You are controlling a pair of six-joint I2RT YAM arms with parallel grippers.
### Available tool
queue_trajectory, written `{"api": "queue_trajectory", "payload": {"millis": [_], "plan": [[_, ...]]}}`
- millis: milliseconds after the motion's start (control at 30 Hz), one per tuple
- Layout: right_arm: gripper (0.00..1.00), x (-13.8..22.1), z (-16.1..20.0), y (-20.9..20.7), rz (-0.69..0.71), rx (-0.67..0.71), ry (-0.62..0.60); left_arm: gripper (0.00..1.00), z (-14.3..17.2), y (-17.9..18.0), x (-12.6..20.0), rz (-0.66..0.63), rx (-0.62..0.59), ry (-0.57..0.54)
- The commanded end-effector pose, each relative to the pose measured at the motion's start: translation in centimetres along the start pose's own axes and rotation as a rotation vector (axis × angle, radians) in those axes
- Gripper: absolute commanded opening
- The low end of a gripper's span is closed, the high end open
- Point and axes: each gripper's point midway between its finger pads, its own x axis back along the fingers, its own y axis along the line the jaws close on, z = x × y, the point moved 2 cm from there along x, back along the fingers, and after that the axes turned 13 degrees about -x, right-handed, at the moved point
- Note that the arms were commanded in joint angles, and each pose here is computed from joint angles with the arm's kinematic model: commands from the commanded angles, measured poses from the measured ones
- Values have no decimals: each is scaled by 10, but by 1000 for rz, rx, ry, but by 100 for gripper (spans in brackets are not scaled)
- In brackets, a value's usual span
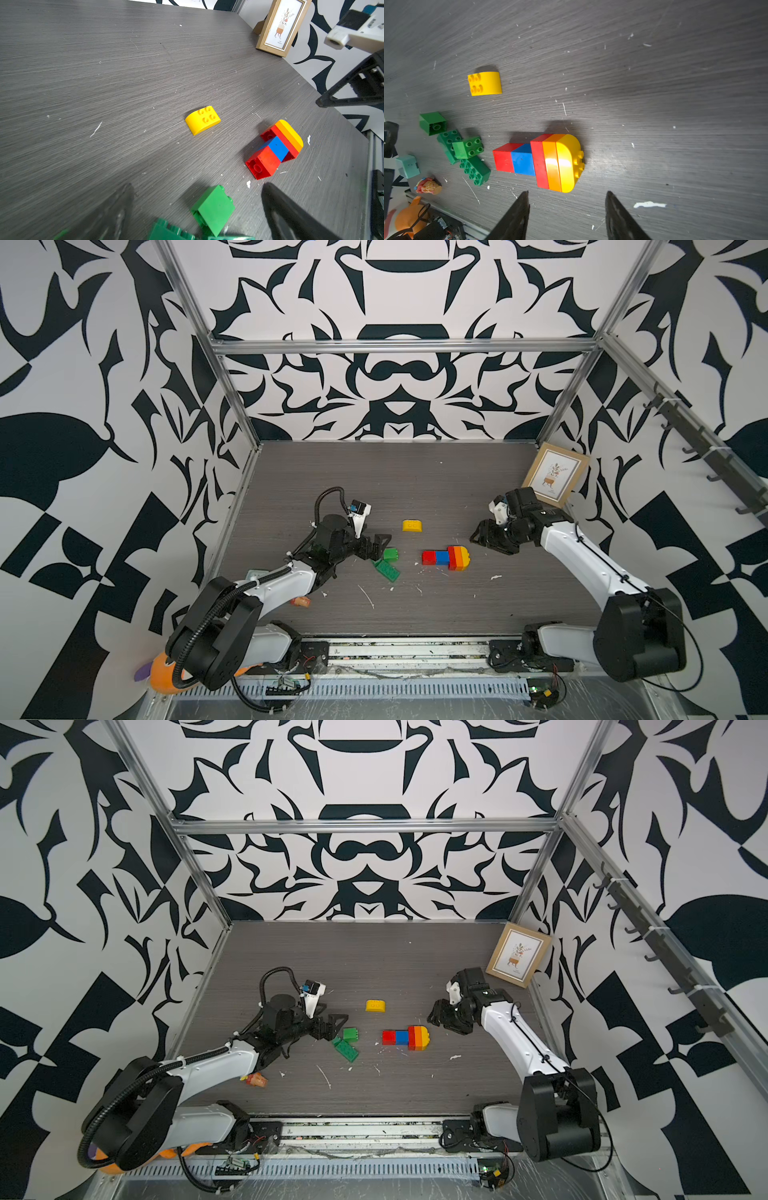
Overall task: Assemble an ice cream with lego
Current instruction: Adjust the lego brick at the center of the board.
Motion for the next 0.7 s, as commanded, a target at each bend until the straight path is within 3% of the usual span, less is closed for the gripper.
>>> {"api": "queue_trajectory", "payload": {"millis": [0, 133, 300, 667], "plan": [[61, 0, 18, -1, -37, -62, 12, 99, -14, -3, 2, 9, -21, -34], [63, -11, 47, 0, 17, -11, 7, 99, -13, -2, 2, 7, -21, -32], [64, -32, 67, 7, -49, -38, 49, 99, -14, -4, 1, 18, -17, -32], [65, -60, 50, 22, -78, 10, 42, 99, -14, -3, 1, 12, -25, -30]]}}
